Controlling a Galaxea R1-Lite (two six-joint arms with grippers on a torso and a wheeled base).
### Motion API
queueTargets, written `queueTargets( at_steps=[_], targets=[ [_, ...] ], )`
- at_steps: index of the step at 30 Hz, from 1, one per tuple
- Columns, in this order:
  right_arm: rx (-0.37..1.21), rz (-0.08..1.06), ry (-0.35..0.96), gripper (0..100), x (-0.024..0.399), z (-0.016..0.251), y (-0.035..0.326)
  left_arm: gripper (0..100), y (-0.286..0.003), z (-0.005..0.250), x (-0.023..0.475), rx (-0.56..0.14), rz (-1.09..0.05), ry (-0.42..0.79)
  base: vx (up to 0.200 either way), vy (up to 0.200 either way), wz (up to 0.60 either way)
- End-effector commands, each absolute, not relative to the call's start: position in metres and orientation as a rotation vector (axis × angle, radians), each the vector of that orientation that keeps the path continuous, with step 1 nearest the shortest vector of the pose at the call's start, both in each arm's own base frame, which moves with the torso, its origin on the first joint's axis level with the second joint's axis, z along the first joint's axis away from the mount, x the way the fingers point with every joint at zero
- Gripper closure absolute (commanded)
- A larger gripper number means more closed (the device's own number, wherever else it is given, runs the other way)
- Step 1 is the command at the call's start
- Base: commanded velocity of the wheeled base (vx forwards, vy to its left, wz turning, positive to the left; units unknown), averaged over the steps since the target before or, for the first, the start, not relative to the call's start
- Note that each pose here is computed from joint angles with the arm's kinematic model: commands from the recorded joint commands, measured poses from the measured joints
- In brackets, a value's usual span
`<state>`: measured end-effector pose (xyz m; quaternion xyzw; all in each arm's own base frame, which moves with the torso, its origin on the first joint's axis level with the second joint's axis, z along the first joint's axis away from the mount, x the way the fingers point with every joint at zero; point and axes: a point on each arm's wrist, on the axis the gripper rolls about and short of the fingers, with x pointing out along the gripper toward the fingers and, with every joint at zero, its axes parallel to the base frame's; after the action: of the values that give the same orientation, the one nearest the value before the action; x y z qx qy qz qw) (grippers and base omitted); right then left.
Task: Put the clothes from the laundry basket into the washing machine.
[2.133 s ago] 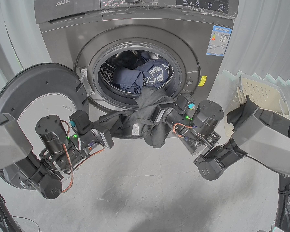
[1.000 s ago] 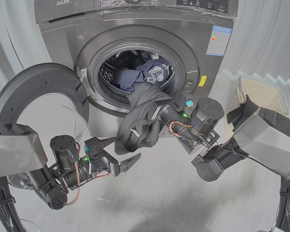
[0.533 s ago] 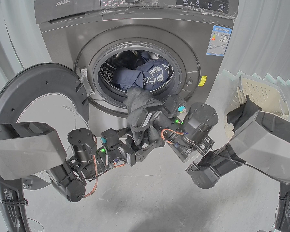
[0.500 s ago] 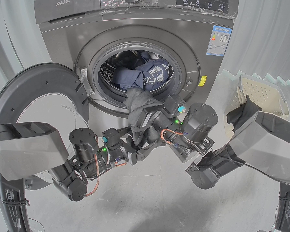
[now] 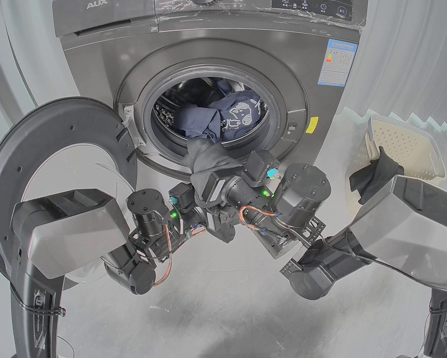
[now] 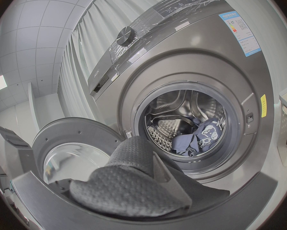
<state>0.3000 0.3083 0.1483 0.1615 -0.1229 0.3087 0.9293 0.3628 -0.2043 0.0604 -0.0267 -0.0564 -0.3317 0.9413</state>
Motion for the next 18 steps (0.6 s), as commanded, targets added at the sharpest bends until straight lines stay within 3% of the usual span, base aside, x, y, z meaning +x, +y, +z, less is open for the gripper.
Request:
queueTargets(
  at_steps=[1,3,4,11,18],
  targets=[
    [0.335,0.635,-0.254,100,0.298,0.15,0.309,0,-0.2,0.05,0.374,-0.056,-0.64,-0.11,0.0,0.0,0.0],
    [0.335,0.635,-0.254,100,0.298,0.15,0.309,0,-0.196,0.049,0.375,-0.053,-0.627,-0.104,0.0,0.0,0.0],
    [0.335,0.635,-0.254,100,0.298,0.15,0.309,100,-0.196,0.049,0.375,-0.053,-0.627,-0.104,0.0,0.0,0.0],
    [0.337,0.596,-0.247,100,0.308,0.149,0.296,100,-0.184,0.048,0.379,-0.049,-0.593,-0.099,0.0,0.0,0.0],
    [0.302,0.533,-0.179,100,0.318,0.129,0.273,100,-0.166,0.079,0.367,-0.068,-0.569,-0.137,0.0,0.0,0.0]
  ],
)
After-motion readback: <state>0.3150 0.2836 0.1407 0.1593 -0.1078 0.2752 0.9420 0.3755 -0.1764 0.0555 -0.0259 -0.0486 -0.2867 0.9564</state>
